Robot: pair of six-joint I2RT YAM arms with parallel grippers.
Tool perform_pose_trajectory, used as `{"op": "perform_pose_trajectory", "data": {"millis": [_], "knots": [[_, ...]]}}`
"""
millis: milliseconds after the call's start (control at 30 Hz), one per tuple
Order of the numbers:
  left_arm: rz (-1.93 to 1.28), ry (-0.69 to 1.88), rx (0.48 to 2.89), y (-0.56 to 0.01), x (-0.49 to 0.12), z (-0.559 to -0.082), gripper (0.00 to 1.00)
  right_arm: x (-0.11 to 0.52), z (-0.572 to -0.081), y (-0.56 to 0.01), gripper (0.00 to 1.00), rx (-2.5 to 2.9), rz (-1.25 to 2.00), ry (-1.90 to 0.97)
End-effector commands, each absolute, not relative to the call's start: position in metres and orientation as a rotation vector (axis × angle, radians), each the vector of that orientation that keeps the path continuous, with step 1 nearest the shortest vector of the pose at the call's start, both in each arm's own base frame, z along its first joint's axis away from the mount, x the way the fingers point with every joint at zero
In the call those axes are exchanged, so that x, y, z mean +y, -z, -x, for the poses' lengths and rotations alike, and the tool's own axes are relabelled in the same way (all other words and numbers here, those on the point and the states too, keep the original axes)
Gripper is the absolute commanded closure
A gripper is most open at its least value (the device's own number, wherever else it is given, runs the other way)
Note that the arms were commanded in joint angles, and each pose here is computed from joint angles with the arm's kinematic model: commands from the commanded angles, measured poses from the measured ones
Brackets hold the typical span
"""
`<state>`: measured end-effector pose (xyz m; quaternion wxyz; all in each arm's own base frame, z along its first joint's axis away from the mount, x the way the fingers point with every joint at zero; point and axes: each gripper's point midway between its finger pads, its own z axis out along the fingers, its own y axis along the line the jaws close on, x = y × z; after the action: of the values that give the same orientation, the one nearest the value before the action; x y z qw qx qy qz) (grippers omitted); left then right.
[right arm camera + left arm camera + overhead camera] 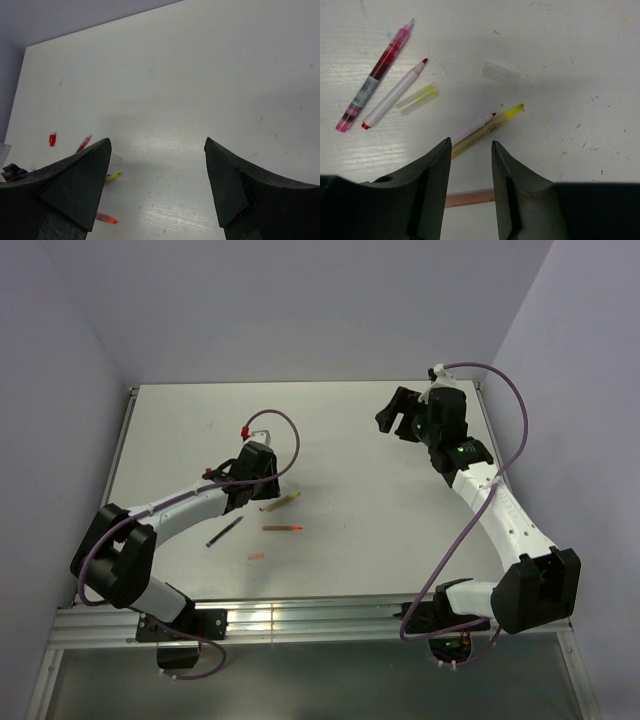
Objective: Insert the pens into the pen caps
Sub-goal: Pick up the pen from the center of the board.
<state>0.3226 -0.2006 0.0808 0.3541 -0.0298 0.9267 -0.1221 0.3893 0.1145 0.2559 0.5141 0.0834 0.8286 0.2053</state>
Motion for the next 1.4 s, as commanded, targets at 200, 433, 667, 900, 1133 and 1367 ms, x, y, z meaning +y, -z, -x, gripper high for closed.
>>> {"op": "perform_pose_trajectory", "data": {"millis": [200,433,667,900,1133,1367], "knots": [[-0.088,0.299,2.326,-0.086,-0.231,-0.349,0.56,0.118,-0.396,-0.279,0.18,1.936,-0.184,-0.527],[-0.161,0.32,2.363,-0.067,-0.245,-0.351,0.56,0.118,-0.398,-0.277,0.18,1.94,-0.184,-0.519],[-0.188,0.334,2.387,-0.06,-0.251,-0.347,0.57,0.115,-0.4,-0.272,0.19,1.952,-0.196,-0.499],[-0.22,0.34,2.407,-0.055,-0.258,-0.34,0.58,0.113,-0.4,-0.271,0.19,1.955,-0.204,-0.488],[-0.218,0.311,2.423,-0.048,-0.256,-0.339,0.6,0.112,-0.399,-0.271,0.2,1.957,-0.206,-0.482],[-0.225,0.308,2.43,-0.046,-0.257,-0.338,0.61,0.111,-0.399,-0.271,0.2,1.96,-0.209,-0.478]]}}
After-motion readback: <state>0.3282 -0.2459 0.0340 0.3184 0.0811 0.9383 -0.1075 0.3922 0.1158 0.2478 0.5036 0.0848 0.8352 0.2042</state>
